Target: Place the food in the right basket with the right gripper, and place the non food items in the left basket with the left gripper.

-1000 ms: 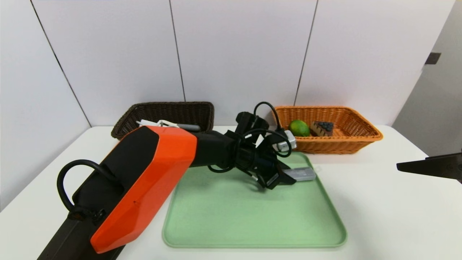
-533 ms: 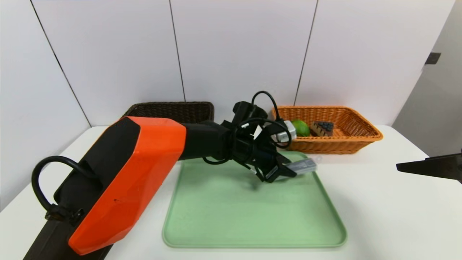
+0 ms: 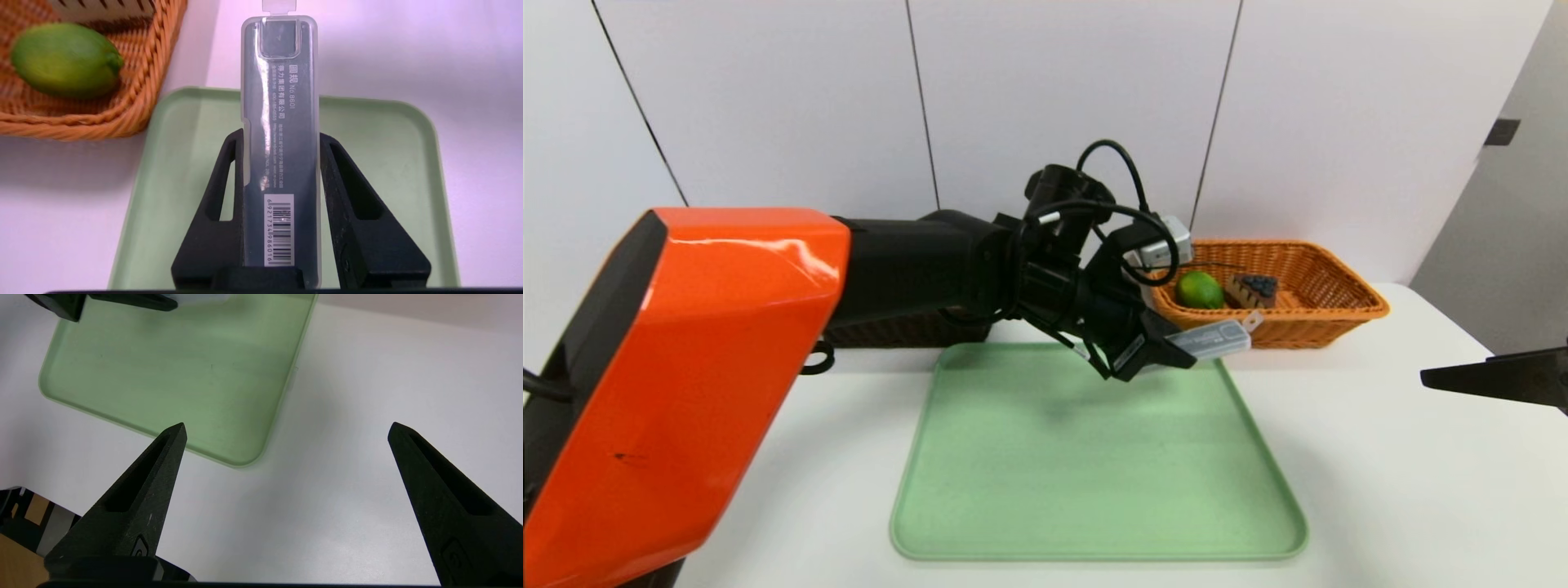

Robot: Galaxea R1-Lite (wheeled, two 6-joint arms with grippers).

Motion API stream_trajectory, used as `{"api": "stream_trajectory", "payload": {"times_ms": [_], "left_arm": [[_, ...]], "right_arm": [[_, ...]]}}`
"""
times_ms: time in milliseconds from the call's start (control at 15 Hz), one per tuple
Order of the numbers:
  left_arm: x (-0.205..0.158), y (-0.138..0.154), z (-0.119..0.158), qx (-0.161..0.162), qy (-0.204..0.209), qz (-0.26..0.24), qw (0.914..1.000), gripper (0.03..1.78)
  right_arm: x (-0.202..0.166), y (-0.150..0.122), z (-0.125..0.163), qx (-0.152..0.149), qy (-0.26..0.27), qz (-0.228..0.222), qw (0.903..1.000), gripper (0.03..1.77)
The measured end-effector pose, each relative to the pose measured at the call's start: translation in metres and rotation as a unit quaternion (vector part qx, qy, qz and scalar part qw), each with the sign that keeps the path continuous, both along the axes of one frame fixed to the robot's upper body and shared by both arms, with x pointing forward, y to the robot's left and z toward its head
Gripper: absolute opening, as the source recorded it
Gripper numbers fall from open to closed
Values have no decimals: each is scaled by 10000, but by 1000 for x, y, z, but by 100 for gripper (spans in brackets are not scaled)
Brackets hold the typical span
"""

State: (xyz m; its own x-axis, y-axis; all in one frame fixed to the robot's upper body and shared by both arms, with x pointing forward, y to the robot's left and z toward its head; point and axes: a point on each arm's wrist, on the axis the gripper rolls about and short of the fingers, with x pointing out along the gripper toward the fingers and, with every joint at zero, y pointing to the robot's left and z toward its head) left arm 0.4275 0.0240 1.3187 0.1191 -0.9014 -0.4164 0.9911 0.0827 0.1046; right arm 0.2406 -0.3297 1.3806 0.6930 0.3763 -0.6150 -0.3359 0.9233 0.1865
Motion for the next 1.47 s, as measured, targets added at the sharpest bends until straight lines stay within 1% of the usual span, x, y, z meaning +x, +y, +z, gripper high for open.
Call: {"api": "stream_trajectory", "payload": {"times_ms": [133,200,267,400,467,667,733,867,1000,1133,1267,1467], "left_arm": [[-7,12,27,-181,-199,88,9996,58],[-7,23,41,-259,-313,268,9988,58],[-5,36,52,-296,-419,556,9971,58],[4,65,70,-327,-610,1225,9900,58],[10,82,77,-350,-676,1477,9861,58],[31,137,88,-364,-800,2207,9714,58],[38,155,88,-337,-815,2431,9660,58],[52,180,82,-249,-766,2767,9576,58],[66,195,69,-152,-638,2974,9525,58],[79,202,52,-71,-414,3101,9498,58],[89,202,35,-49,-75,3208,9471,58],[99,201,17,35,121,3227,9464,58]], "right_arm": [[0,0,0,0,0,-10,10000,170],[0,0,0,1,0,-8,10000,170],[0,0,0,5,7,-7,10000,170],[0,0,-1,5,8,7,10000,170],[0,0,-1,6,10,10,10000,170],[-1,0,-1,0,4,12,10000,170],[-1,0,-1,-3,3,12,10000,170],[-1,0,-1,-3,6,9,10000,170],[-1,0,-1,0,6,9,10000,170],[-1,0,-1,-1,13,11,10000,170],[-1,0,-1,-1,17,9,10000,170],[-1,0,-1,-3,17,6,10000,170]]}}
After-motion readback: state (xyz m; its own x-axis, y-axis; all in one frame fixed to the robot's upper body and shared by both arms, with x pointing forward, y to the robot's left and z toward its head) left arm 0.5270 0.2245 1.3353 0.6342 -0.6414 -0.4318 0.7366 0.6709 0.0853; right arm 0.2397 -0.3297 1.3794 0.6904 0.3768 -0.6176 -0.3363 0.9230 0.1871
